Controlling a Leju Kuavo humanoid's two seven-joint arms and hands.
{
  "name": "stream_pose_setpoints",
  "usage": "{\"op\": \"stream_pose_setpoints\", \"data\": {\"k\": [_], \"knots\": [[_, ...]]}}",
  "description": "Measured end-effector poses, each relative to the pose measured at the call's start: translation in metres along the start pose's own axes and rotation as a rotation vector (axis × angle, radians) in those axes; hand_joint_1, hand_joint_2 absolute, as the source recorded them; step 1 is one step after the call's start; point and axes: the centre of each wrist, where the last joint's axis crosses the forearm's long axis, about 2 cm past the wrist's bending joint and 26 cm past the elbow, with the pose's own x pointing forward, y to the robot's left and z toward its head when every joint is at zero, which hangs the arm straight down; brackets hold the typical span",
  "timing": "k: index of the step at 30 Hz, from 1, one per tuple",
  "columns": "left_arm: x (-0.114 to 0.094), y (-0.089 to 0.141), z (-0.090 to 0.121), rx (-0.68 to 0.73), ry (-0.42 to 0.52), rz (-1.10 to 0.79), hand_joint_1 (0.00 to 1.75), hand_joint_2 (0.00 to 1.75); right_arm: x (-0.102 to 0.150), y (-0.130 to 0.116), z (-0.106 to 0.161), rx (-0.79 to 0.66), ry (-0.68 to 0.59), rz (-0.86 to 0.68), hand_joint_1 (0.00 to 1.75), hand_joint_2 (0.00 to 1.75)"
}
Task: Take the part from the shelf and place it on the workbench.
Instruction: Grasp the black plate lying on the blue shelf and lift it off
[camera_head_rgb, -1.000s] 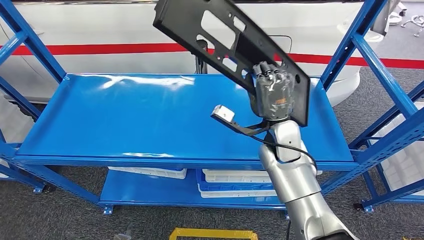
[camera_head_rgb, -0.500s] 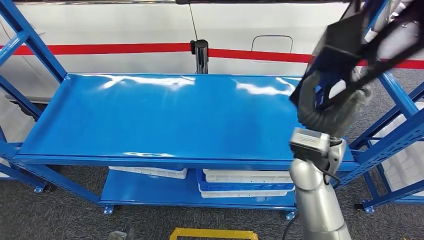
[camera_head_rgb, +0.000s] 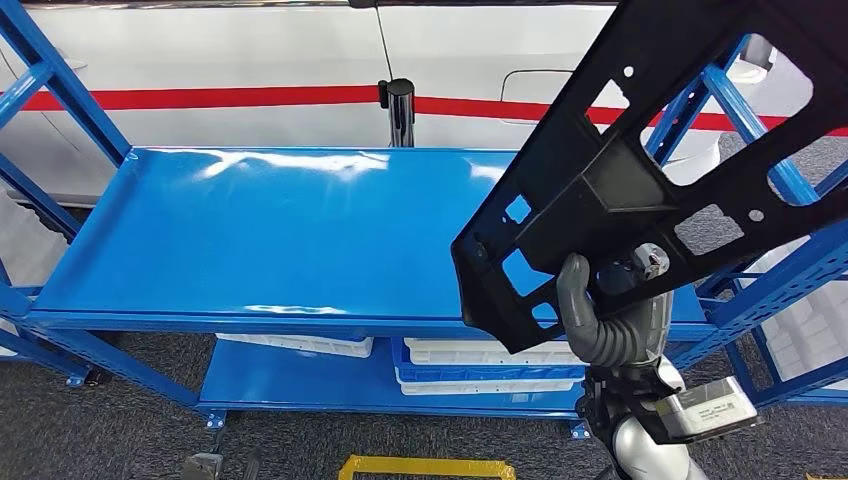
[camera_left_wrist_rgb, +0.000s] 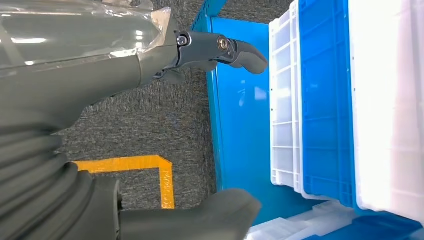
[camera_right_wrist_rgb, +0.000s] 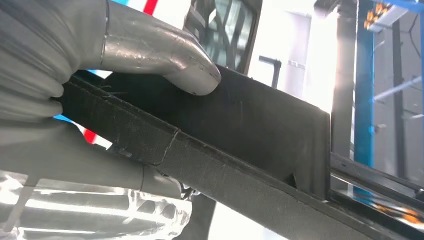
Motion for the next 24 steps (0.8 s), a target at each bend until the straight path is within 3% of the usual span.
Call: {"op": "stream_pose_setpoints", "data": {"k": [9, 16, 24], "knots": [[0.002, 0.009, -0.003, 0.0, -0.025, -0.003, 0.0, 1.75, -0.01, 0.011, 0.019, 0.051, 0.105, -0.113, 1.75, 1.75], [0.005, 0.016, -0.008, -0.001, -0.052, -0.011, 0.0, 1.75, -0.011, 0.019, 0.027, 0.12, 0.096, -0.167, 1.75, 1.75], [0.009, 0.009, -0.013, -0.043, -0.062, 0.009, 0.0, 1.75, -0.01, 0.026, 0.035, 0.121, 0.096, -0.252, 1.75, 1.75]]}}
